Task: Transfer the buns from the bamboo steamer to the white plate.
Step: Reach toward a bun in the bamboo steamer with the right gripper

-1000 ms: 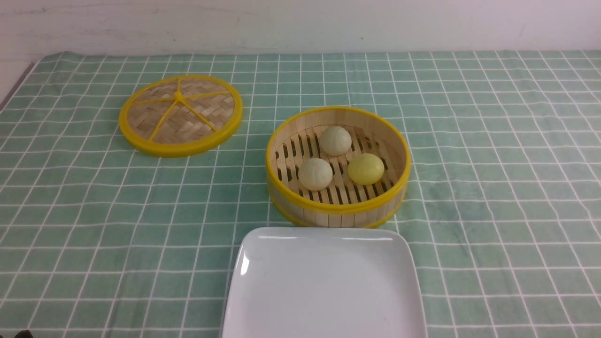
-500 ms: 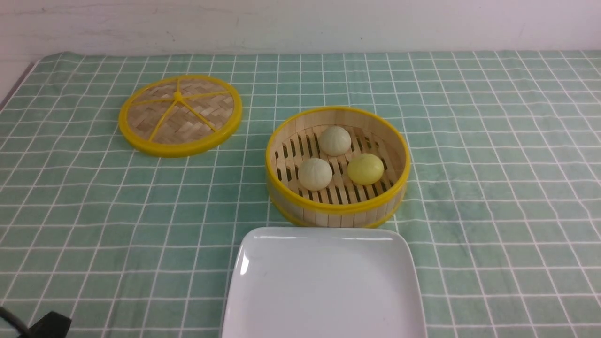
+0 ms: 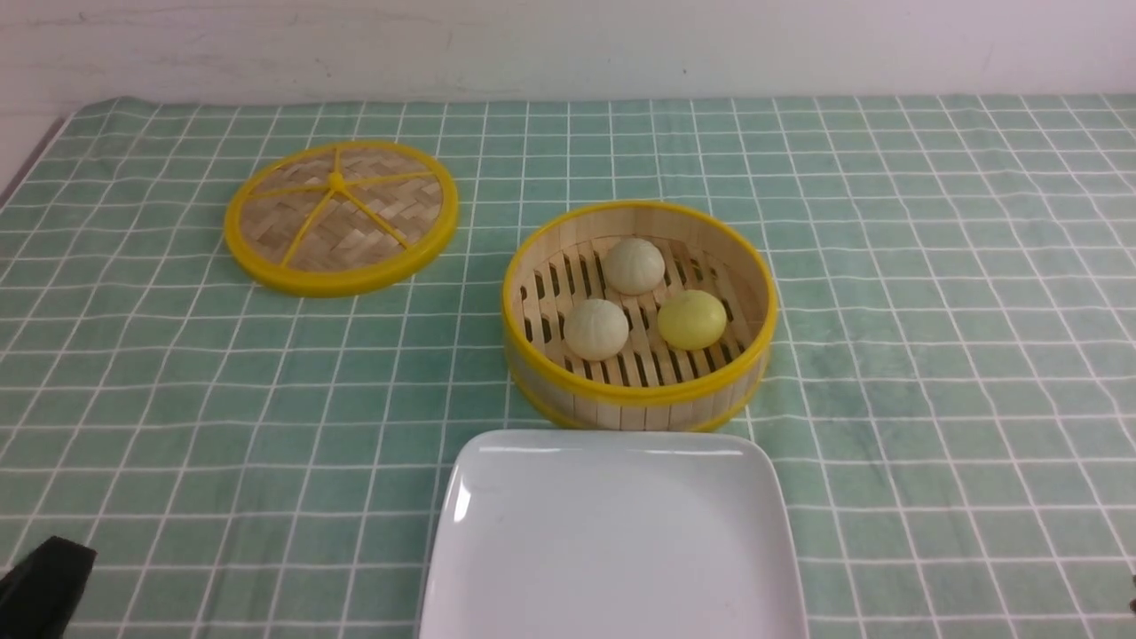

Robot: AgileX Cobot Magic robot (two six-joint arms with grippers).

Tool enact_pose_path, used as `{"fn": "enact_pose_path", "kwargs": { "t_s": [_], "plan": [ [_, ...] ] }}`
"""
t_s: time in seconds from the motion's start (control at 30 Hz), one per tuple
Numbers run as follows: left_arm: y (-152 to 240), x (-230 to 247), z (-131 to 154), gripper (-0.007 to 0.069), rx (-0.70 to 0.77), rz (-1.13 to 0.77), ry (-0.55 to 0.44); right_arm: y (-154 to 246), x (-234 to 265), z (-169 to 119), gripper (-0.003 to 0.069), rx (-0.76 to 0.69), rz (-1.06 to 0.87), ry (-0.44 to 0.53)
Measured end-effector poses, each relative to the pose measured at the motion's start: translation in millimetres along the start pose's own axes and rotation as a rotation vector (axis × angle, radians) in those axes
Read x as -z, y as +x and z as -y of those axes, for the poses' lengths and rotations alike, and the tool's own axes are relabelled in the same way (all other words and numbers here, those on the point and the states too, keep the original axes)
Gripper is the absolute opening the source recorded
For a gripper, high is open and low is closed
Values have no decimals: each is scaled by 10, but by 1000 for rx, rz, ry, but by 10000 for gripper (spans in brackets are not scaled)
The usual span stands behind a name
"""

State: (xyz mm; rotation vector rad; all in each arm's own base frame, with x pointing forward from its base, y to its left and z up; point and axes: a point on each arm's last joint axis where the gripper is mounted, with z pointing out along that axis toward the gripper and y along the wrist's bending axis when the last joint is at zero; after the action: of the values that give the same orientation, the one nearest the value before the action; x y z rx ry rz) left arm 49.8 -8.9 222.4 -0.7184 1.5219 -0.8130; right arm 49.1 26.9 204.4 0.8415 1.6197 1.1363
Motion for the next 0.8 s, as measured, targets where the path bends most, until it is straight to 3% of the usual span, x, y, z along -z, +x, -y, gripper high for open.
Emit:
{"fn": "enact_pose_path", "kwargs": {
  "t_s": [0.13,0.23,0.37,0.5,0.57,0.63,0.7,0.73,0.8],
  "plan": [
    [-222,159,428,71,-219,-16,53,-157,152,-533,85,301,79,-127],
    [-324,151,657,13,-333,-138,1,-265,165,-836,13,511,95,-120],
    [-320,-49,741,1,-417,-480,-175,-383,-180,-967,1,713,-151,108],
    [-254,-290,655,1,-436,-783,-328,-411,-681,-736,1,665,-550,378],
    [-217,-412,588,1,-443,-894,-377,-411,-932,-637,5,647,-739,429],
    [-189,-496,540,1,-439,-955,-403,-394,-1124,-601,8,630,-856,399],
    [-164,-573,499,1,-428,-1002,-424,-322,-1361,-646,24,591,-968,270],
    [-160,-585,494,3,-424,-1009,-426,-316,-1377,-642,26,601,-979,264],
    [-146,-628,471,7,-417,-1031,-436,-178,-1611,-734,56,588,-1028,98]
  ]
}}
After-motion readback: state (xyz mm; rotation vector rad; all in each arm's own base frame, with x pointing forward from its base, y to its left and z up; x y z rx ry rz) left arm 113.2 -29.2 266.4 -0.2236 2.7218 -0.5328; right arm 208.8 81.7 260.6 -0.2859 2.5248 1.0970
